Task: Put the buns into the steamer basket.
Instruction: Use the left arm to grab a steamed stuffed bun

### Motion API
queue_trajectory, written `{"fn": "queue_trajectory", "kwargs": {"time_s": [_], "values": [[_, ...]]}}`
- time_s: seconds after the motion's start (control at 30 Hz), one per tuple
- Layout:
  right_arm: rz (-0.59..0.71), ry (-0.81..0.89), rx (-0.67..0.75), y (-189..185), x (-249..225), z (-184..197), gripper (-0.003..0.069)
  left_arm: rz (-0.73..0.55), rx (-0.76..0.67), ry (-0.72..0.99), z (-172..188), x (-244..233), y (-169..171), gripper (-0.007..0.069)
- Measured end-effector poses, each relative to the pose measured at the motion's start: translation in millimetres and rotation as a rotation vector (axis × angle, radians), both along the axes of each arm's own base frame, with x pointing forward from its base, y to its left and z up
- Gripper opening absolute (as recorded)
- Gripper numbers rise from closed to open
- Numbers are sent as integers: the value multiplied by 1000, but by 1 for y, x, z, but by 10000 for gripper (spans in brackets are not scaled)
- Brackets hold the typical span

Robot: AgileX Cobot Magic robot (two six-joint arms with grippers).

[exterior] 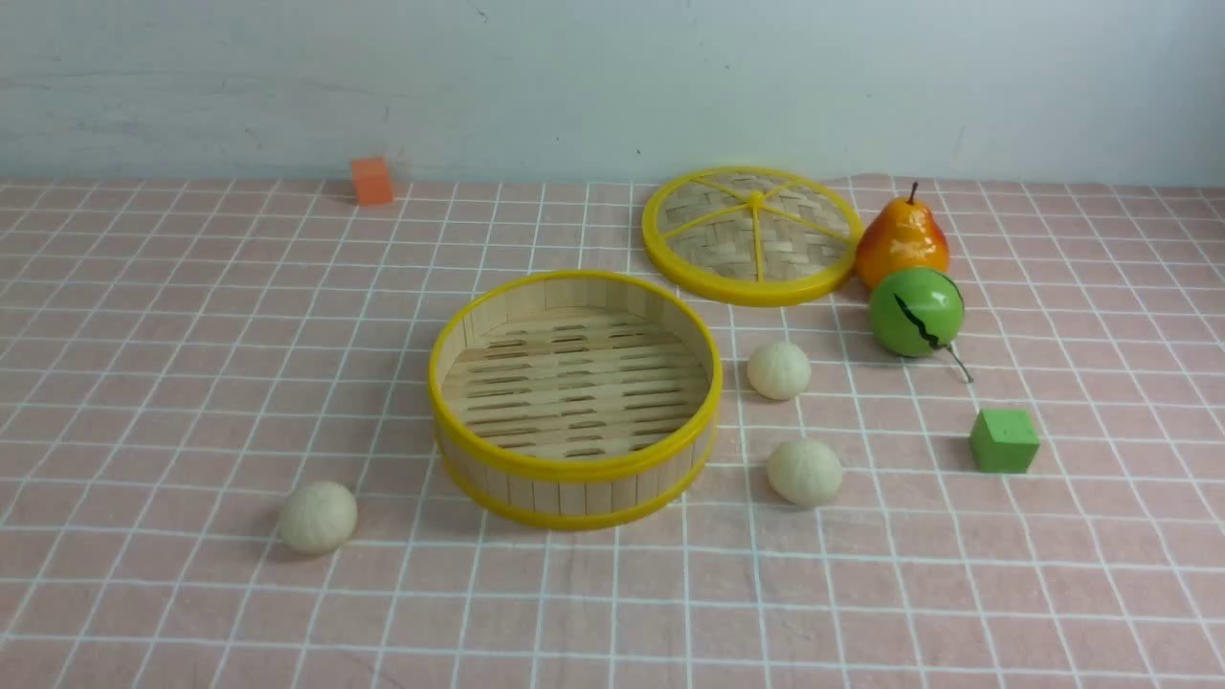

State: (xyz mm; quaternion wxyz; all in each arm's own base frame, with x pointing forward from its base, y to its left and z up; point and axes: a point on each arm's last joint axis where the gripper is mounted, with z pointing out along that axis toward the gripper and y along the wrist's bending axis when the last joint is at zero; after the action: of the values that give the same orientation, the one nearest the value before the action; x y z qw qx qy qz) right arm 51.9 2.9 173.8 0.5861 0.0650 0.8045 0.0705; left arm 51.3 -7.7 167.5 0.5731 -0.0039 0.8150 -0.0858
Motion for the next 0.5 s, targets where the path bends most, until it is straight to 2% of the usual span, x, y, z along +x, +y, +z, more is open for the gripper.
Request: {"fn": "queue_trajectory", "kwargs": {"time_s": [0.5], "values": [[0,0,0,0,0,0,239,0,6,-1,0,0,0,228]]}}
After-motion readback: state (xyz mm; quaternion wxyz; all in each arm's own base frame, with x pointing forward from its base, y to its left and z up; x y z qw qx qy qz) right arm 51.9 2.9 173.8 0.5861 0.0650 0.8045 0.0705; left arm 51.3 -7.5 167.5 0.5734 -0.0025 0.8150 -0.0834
